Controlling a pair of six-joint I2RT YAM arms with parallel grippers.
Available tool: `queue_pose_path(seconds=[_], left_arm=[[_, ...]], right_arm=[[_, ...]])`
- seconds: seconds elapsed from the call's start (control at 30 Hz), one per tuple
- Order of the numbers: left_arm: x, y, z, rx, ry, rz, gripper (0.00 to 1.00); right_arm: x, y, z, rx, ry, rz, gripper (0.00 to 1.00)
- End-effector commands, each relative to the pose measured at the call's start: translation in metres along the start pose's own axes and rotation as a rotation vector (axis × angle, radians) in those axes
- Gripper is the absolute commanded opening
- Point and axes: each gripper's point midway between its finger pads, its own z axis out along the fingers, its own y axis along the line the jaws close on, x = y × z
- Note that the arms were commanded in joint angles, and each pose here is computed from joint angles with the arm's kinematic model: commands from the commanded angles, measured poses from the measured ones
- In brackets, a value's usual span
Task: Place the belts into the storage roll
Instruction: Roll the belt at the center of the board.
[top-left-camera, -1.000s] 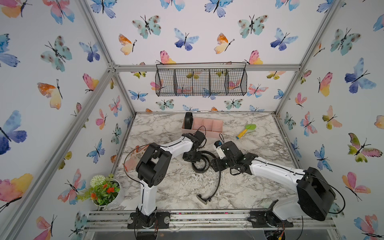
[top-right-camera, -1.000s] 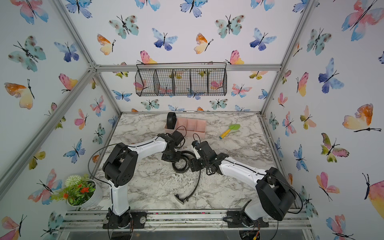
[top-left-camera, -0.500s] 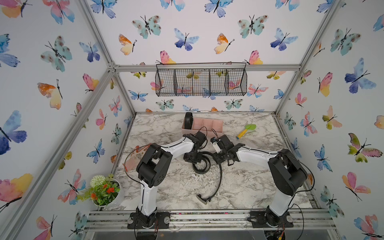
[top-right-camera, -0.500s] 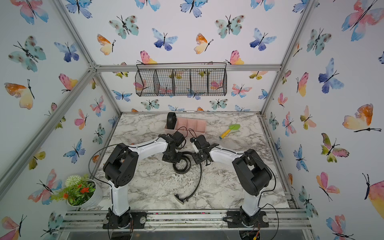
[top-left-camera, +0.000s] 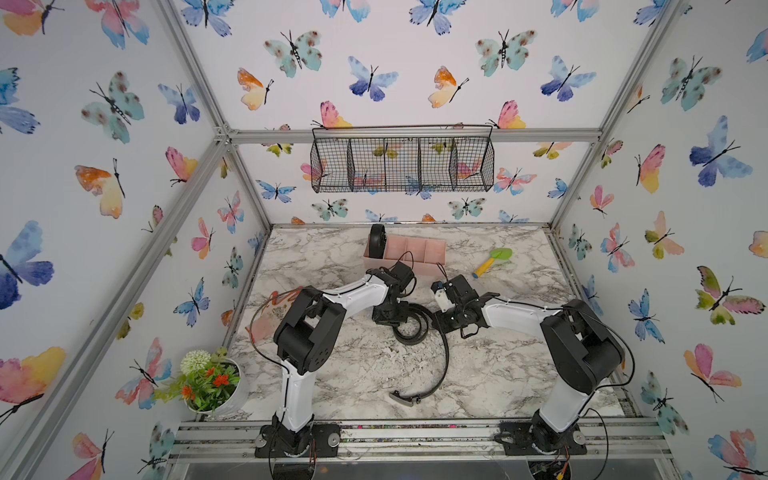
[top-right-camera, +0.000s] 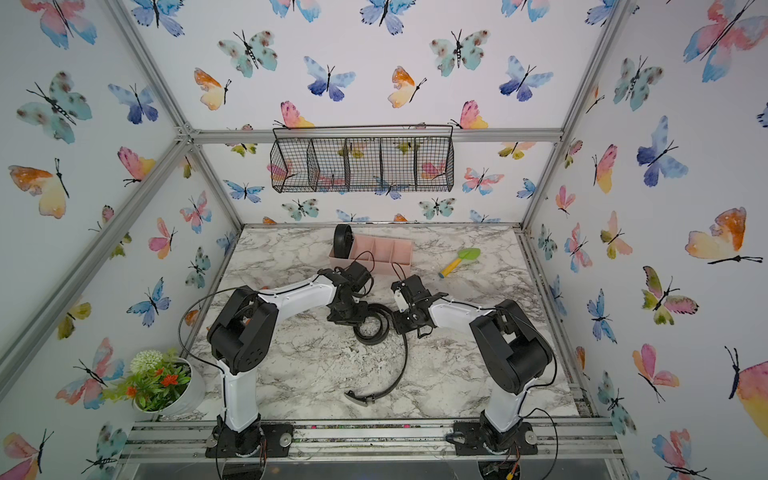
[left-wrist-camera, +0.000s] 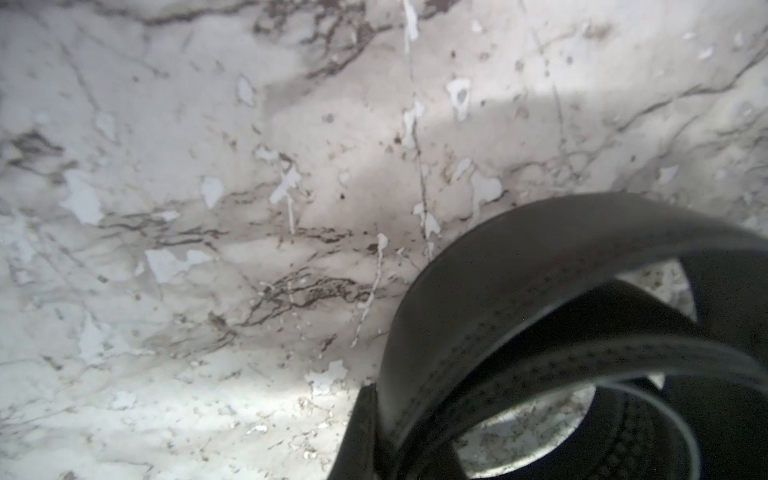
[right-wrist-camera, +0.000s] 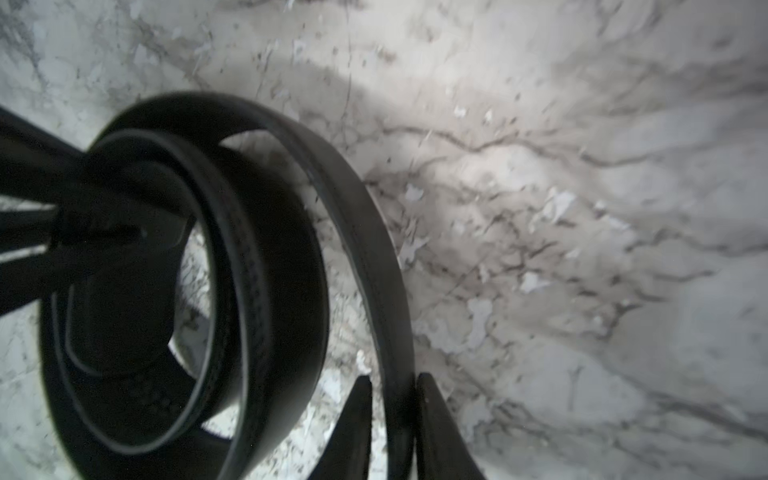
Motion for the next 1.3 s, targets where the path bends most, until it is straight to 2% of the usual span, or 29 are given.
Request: queue_pose_path(seconds=[0.0, 0.1, 0.27, 0.43, 0.77, 1.27], left_arm=[[0.003, -0.009, 0.012, 0.013, 0.035, -0.017, 0.06], [0.003, -0.003, 0.012, -0.033, 0.046, 0.005, 0.06], [0.010, 0.018, 0.009, -0.174, 0.077, 0.084, 0.06], [0.022, 0.038, 0.009, -0.242, 0.096, 0.109, 0.10], [0.028, 0.045, 0.015, -0.241, 0.108, 0.113, 0.19], [0.028, 0.048, 0.015, -0.226, 0.119, 0.105, 0.17]], right_arm=[[0.010, 0.020, -0.007, -0.120, 0.002, 0.075, 0.20], [0.016, 0.019, -0.010, -0.117, -0.003, 0.081, 0.17], [0.015, -0.001, -0.011, 0.004, -0.005, 0.048, 0.10], [0.010, -0.020, -0.011, 0.111, -0.009, 0.030, 0.03], [-0.002, -0.041, -0.018, 0.126, -0.076, 0.134, 0.03], [0.000, -0.067, -0.024, 0.122, -0.085, 0.210, 0.03]])
